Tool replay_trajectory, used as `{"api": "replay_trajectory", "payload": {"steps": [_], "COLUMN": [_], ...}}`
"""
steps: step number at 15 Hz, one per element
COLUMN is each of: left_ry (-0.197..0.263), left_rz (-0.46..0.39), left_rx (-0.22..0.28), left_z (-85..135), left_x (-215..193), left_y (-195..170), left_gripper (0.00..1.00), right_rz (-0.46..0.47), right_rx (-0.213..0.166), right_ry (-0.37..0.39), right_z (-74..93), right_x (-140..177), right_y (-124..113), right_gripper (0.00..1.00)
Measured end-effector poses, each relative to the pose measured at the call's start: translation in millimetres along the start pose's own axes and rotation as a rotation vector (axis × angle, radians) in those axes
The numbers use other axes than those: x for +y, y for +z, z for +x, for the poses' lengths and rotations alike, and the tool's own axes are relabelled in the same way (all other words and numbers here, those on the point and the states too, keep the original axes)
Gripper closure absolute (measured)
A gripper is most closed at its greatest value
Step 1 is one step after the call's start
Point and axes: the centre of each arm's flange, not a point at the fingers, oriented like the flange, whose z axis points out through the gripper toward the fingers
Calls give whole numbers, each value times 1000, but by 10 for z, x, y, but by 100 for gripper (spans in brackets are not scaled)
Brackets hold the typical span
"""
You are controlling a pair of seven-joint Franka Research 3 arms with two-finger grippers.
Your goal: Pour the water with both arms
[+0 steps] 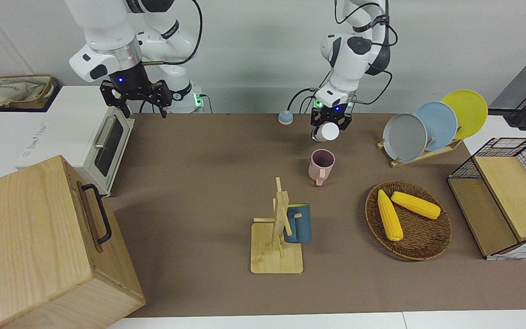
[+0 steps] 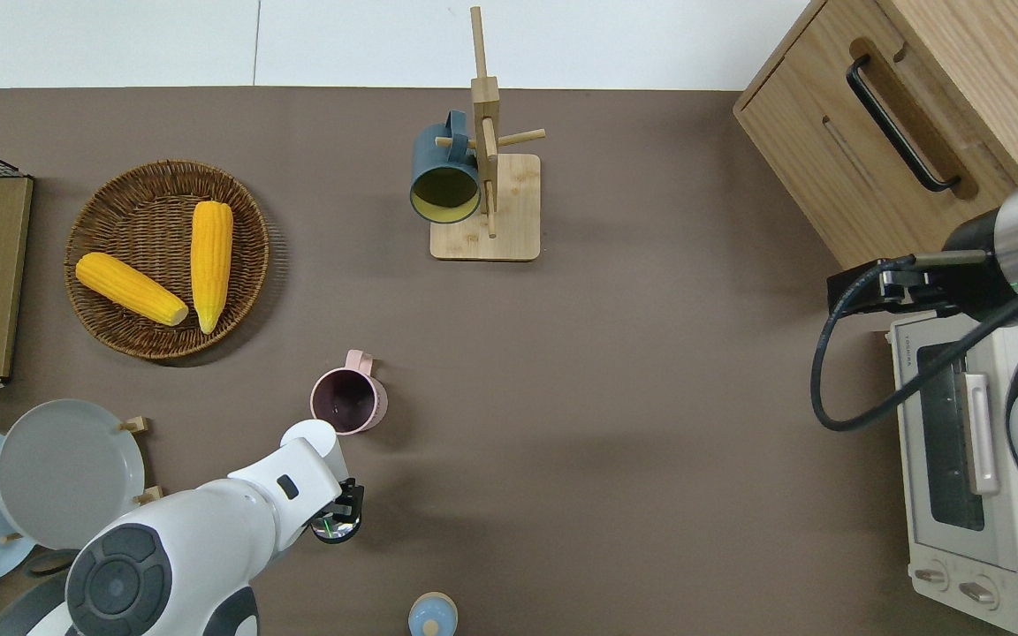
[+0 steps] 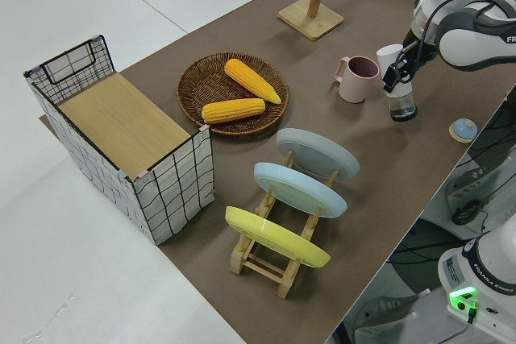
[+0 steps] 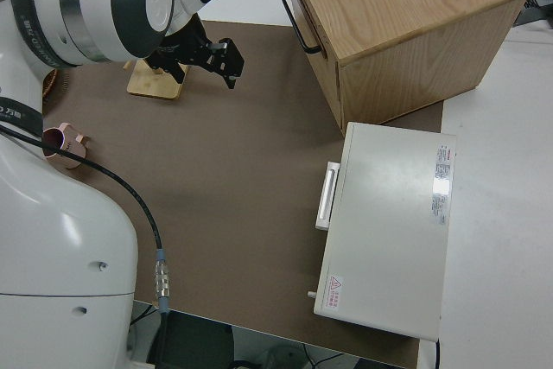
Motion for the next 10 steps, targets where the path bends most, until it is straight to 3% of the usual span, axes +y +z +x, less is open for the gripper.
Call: {"api": "replay_trajectory", "payload": {"steps": [6, 10], "left_ry": [1, 3], "left_rz": [-27, -29], "left_rx": [-174, -238], "left_z": [255, 332], "left_x": [17, -14], "left_y": [-30, 60], "left_gripper": [37, 37], "right_rz": [1, 1], "right_rx": [0, 0], "right_ry": [0, 0], "right_z": [0, 0], "right_x": [1, 1], "right_y": [1, 1], "right_gripper": [0, 0]}}
